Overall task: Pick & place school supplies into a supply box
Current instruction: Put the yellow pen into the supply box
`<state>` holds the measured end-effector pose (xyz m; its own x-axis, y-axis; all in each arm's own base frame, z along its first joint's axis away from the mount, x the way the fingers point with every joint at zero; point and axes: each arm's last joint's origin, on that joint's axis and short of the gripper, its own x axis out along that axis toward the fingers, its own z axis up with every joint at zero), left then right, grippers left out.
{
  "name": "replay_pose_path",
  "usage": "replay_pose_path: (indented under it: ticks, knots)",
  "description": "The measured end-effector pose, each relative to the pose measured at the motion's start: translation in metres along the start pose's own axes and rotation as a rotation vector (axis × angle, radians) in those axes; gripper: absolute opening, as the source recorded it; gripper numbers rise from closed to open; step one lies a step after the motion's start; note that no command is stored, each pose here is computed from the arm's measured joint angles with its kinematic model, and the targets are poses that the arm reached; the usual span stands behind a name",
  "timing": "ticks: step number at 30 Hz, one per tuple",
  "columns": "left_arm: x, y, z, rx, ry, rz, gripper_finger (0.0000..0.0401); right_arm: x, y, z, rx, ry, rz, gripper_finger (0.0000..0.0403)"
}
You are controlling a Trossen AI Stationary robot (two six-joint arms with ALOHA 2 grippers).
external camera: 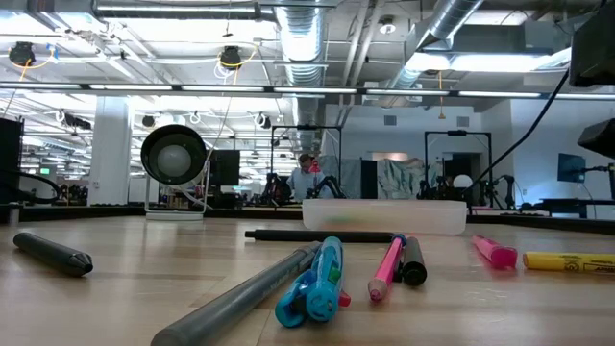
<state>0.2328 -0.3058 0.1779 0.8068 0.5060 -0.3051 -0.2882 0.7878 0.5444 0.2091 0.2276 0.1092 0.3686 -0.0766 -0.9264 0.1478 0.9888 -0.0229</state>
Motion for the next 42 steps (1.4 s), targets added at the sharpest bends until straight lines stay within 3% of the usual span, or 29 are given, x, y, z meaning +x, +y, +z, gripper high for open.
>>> replay_pose_path:
  ticks: [8, 17, 22, 28, 35, 42]
  knots:
    - [0.000, 0.000, 0.000, -0.001, 0.000, 0.000, 0.0080, -0.011, 0.010, -0.002, -0.128, -0.084, -0.113, 0.0003]
    - [0.000, 0.000, 0.000, -0.011, 0.001, -0.002, 0.0080, -0.009, 0.020, 0.006, -0.288, -0.088, -0.395, 0.0006]
    - [0.000, 0.000, 0.000, -0.011, 0.000, -0.003, 0.0080, -0.008, 0.024, 0.020, -0.319, -0.084, -0.512, 0.0005]
    - [0.000, 0.000, 0.000, -0.010, 0.000, -0.002, 0.0080, -0.008, 0.018, 0.034, -0.233, -0.011, -0.472, 0.0002]
    - [0.000, -0.001, 0.000, -0.009, 0.009, -0.010, 0.0080, -0.028, 0.012, 0.043, -0.267, -0.040, -0.427, 0.0001]
    - [0.000, 0.000, 0.000, -0.003, 0.013, -0.010, 0.0080, -0.076, 0.017, 0.056, -0.313, -0.173, -0.204, 0.0000]
